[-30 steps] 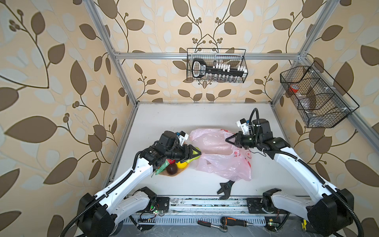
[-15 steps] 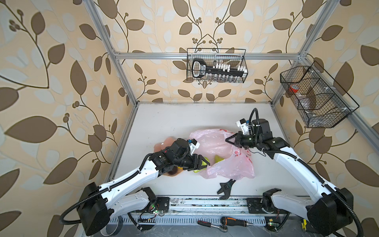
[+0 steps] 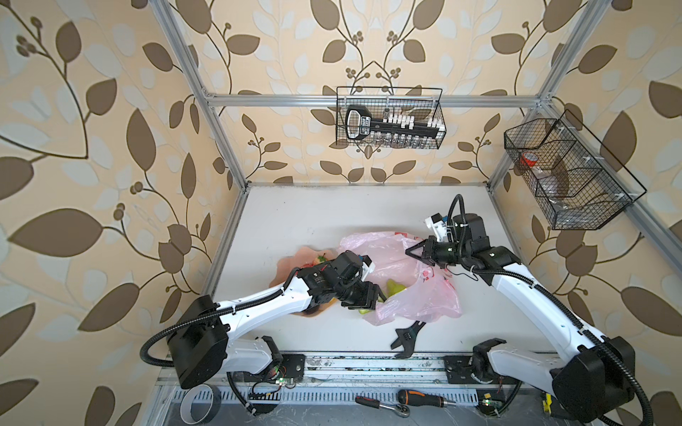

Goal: Place the fruits into the plastic bag
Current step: Place the fruit in the plastic bag.

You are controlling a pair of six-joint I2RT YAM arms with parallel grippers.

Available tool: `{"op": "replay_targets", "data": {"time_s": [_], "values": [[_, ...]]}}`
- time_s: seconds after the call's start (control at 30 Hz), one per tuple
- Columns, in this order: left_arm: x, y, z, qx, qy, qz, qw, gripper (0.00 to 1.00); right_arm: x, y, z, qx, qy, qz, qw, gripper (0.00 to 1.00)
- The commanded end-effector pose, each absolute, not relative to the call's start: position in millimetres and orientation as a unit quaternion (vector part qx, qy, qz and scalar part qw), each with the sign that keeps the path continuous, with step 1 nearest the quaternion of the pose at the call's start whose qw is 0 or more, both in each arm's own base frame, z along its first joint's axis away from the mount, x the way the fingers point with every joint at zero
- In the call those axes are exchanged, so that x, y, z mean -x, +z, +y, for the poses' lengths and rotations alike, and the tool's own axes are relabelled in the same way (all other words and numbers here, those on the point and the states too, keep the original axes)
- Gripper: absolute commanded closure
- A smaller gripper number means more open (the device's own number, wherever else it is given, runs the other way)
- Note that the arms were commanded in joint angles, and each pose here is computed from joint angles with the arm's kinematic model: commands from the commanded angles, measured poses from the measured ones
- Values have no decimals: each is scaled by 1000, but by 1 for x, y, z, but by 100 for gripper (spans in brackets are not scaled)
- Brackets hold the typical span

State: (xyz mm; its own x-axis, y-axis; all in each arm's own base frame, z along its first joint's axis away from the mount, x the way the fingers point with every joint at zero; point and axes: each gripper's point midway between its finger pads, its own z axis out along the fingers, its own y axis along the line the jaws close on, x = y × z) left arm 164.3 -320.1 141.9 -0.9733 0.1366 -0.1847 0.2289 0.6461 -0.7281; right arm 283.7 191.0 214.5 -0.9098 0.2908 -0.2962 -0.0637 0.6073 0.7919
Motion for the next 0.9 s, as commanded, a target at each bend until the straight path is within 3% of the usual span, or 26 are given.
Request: {"op": "replay_targets", "data": {"time_s": [0.0, 0.63, 0.87], "values": [[-180, 152, -337, -121, -406, 902, 77, 83, -288, 221, 190, -67, 437, 872, 211, 100], [-217, 116, -440, -132, -412, 901, 31, 80, -290, 213, 200, -71, 452, 865, 206, 100], [-226, 97, -454, -106, -393, 913, 25, 70, -293, 211, 202, -72, 456, 863, 205, 100]]}}
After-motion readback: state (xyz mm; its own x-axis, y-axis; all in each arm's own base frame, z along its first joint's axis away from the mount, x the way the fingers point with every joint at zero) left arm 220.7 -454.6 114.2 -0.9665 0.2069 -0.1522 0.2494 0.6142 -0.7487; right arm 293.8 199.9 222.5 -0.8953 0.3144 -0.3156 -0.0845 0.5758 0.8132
